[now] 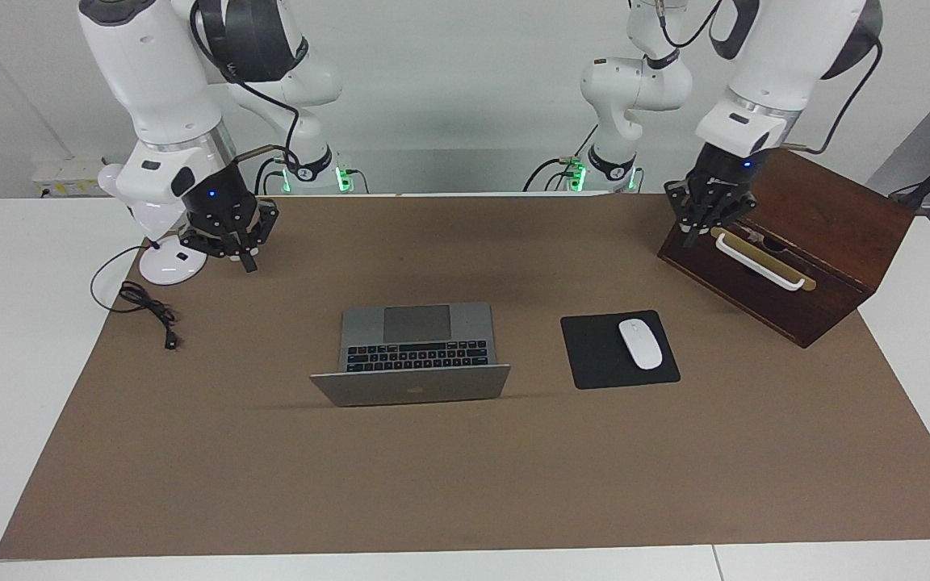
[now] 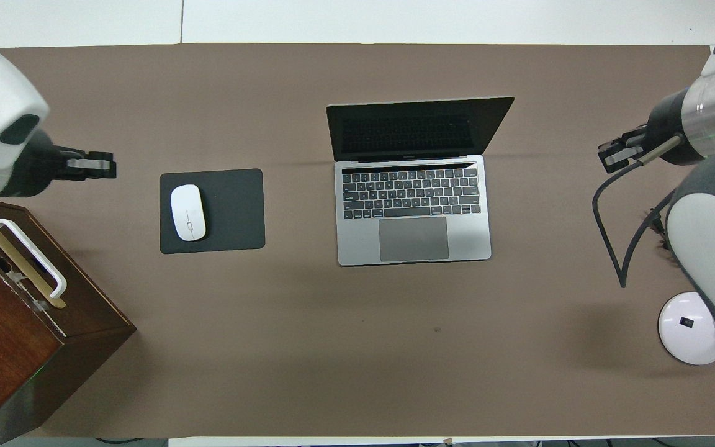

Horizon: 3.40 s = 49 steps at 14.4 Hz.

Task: Close laptop with both arms
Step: 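Press the left gripper on the laptop base while the right gripper reaches the lid, then hold the base with the left gripper and push the lid down with the right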

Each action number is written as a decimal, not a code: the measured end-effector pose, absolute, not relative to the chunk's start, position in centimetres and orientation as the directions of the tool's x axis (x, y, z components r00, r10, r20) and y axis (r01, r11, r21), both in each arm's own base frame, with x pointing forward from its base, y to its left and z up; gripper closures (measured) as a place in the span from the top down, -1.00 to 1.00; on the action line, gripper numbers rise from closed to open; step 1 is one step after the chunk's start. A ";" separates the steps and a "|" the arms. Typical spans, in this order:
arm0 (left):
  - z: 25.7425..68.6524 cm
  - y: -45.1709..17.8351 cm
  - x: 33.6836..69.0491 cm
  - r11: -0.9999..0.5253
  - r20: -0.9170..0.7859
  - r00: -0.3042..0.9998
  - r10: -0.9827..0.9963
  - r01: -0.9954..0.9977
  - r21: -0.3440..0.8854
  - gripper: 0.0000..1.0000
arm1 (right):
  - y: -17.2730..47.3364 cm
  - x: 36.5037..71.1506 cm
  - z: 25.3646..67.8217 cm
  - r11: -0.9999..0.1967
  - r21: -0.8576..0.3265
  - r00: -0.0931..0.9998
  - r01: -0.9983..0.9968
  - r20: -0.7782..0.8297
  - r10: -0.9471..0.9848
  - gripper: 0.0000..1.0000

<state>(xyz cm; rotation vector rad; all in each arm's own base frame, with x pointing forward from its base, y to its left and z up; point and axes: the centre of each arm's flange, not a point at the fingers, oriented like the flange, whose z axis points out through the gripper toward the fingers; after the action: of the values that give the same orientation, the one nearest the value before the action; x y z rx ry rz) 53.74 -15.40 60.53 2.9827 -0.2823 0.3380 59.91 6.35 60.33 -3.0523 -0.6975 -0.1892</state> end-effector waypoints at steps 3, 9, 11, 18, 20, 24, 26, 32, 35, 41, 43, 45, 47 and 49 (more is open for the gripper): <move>57.3 -18.3 52.1 -0.963 0.296 0.934 -0.199 -0.243 0.119 -0.98 | 6.2 61.6 59.9 -0.882 0.032 0.876 0.470 0.111 0.470 -0.98; 52.2 -24.6 48.6 -0.925 0.413 0.867 -0.279 -0.358 0.126 -0.98 | 7.1 63.9 58.1 -0.860 0.042 0.851 0.508 0.125 0.509 -0.98; 50.0 -26.4 47.2 -0.912 0.440 0.845 -0.303 -0.391 0.125 -0.98 | 7.5 65.3 57.8 -0.858 0.045 0.848 0.511 0.136 0.512 -0.98; 43.2 -31.8 42.9 -0.859 0.528 0.764 -0.372 -0.499 0.117 -0.98 | 10.2 68.9 54.4 -0.838 0.025 0.829 0.545 0.134 0.543 -0.98; 41.1 -32.6 42.1 -0.849 0.547 0.746 -0.380 -0.516 0.113 -0.98 | 10.4 69.5 53.3 -0.837 0.023 0.828 0.546 0.133 0.544 -0.98; 38.3 -34.0 41.4 -0.836 0.567 0.724 -0.393 -0.538 0.107 -0.98 | 10.5 70.8 52.0 -0.839 0.030 0.827 0.544 0.151 0.542 -0.98; 37.8 -34.2 41.4 -0.830 0.574 0.713 -0.403 -0.549 0.099 -0.98 | 10.6 71.8 51.3 -0.839 0.032 0.826 0.543 0.157 0.541 -0.98; 34.1 -34.6 41.4 -0.803 0.614 0.653 -0.442 -0.593 0.052 -0.98 | 13.3 73.9 49.6 -0.819 0.060 0.799 0.571 0.188 0.571 -0.98; 31.5 -34.8 41.2 -0.792 0.628 0.627 -0.460 -0.610 0.029 -0.98 | 14.2 74.1 49.5 -0.818 0.064 0.795 0.571 0.205 0.571 -0.98; 29.6 -34.8 41.1 -0.776 0.632 0.602 -0.488 -0.631 0.002 -0.98 | 16.0 74.4 47.5 -0.851 0.032 0.830 0.524 0.207 0.519 -0.98; 29.2 -34.9 40.9 -0.769 0.632 0.593 -0.499 -0.640 -0.006 -0.98 | 16.4 74.3 47.6 -0.862 -0.001 0.841 0.508 0.217 0.495 -0.98; 28.3 -34.7 40.8 -0.764 0.627 0.589 -0.509 -0.645 -0.015 -0.98 | 16.7 74.2 47.6 -0.872 -0.042 0.855 0.487 0.228 0.467 -0.98; 27.6 -34.7 40.7 -0.759 0.625 0.583 -0.519 -0.650 -0.023 -0.98 | 16.9 74.1 47.0 -0.885 -0.074 0.873 0.459 0.220 0.435 -0.98; 27.3 -34.6 40.7 -0.753 0.624 0.576 -0.528 -0.657 -0.031 -0.98 | 17.2 73.9 46.0 -0.903 -0.096 0.897 0.419 0.198 0.395 -0.98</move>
<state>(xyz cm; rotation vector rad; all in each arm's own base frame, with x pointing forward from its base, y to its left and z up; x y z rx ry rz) 40.71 -34.64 27.35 2.6026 -0.9926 0.9294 73.94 17.23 45.99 -2.9264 -0.6303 -0.2632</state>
